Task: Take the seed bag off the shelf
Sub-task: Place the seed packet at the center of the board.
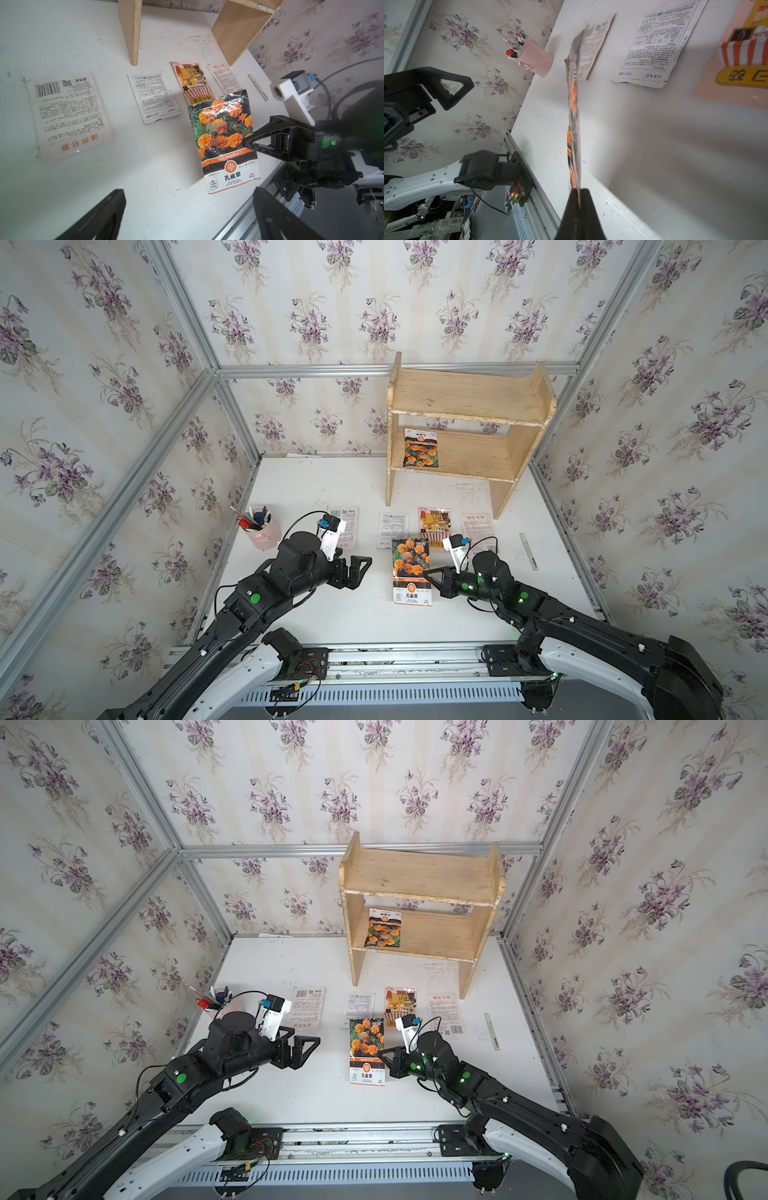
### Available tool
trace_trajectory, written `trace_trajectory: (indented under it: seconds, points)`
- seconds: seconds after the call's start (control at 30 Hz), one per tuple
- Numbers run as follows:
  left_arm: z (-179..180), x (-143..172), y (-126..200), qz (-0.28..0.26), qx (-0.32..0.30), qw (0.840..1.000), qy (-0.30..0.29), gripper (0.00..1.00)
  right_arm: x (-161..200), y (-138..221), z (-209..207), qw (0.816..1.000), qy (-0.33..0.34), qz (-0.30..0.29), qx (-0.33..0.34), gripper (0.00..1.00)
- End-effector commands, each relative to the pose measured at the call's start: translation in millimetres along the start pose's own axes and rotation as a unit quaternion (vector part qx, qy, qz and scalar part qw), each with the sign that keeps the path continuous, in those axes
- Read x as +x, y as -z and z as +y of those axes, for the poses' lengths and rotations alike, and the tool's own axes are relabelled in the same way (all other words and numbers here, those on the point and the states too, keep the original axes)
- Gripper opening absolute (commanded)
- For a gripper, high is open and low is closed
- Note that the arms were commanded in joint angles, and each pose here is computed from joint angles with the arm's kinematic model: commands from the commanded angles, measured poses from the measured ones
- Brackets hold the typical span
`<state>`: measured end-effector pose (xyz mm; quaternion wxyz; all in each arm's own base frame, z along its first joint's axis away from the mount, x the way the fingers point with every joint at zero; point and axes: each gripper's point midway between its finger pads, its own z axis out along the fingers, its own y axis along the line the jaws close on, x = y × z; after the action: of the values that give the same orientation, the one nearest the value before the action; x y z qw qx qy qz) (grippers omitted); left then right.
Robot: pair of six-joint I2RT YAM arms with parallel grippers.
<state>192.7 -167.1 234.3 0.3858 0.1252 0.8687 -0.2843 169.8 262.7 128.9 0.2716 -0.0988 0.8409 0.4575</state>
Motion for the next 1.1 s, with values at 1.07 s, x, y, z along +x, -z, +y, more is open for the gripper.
trace_trajectory:
  seconds: [1.07]
  points:
    - [15.2,17.3,8.8,-0.016,-0.019,1.000,-0.011,1.00,70.6,-154.9,29.9,0.995,-0.057,0.082,0.005,0.00]
